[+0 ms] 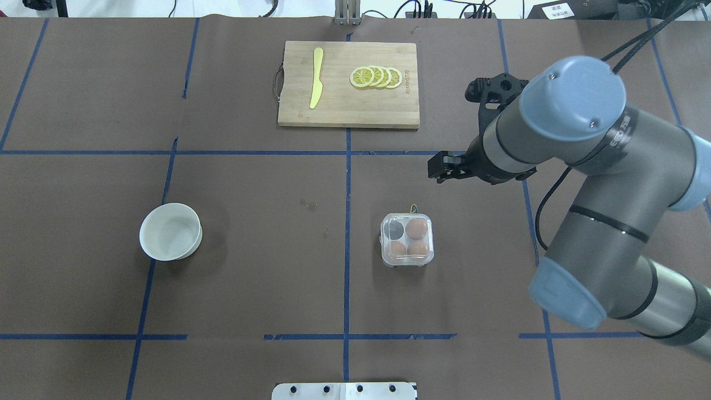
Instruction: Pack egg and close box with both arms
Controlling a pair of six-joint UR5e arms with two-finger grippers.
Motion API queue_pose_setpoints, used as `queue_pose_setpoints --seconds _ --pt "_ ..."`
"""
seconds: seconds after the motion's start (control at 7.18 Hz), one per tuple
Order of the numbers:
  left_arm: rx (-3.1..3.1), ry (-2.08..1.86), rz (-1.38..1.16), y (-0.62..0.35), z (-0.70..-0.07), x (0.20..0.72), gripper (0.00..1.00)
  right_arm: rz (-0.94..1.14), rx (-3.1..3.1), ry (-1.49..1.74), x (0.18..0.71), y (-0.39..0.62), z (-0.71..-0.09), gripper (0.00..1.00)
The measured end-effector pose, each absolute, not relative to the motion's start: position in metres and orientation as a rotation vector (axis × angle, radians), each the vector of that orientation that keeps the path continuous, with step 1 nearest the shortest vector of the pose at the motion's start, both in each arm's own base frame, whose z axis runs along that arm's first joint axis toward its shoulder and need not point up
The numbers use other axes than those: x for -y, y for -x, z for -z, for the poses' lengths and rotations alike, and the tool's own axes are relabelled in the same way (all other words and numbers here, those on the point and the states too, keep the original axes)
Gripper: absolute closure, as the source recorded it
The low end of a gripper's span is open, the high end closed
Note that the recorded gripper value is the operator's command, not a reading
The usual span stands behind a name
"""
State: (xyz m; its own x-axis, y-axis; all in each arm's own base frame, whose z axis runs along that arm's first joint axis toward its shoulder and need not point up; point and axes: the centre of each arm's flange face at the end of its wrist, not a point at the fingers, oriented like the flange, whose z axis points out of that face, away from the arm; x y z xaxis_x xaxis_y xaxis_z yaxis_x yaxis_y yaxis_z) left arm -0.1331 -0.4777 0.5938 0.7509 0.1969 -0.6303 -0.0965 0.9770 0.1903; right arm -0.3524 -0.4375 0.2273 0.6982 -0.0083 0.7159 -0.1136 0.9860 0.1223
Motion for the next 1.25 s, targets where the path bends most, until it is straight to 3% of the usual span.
queue_pose_setpoints --seconds 0.7,0.98,1.25 --pt "-0.705 -0.156 -0.249 0.095 -0.616 0.466 0.0 0.229 0.709 -0.158 0.532 0.08 -0.392 0.0" --pt "-0.702 -0.182 -0.271 0.089 -0.619 0.46 0.0 0.217 0.683 -0.092 0.522 0.0 -0.46 0.0" --pt "-0.703 -0.174 -0.269 0.089 -0.625 0.458 0.0 0.154 0.68 -0.006 0.48 -0.034 -0.534 0.0"
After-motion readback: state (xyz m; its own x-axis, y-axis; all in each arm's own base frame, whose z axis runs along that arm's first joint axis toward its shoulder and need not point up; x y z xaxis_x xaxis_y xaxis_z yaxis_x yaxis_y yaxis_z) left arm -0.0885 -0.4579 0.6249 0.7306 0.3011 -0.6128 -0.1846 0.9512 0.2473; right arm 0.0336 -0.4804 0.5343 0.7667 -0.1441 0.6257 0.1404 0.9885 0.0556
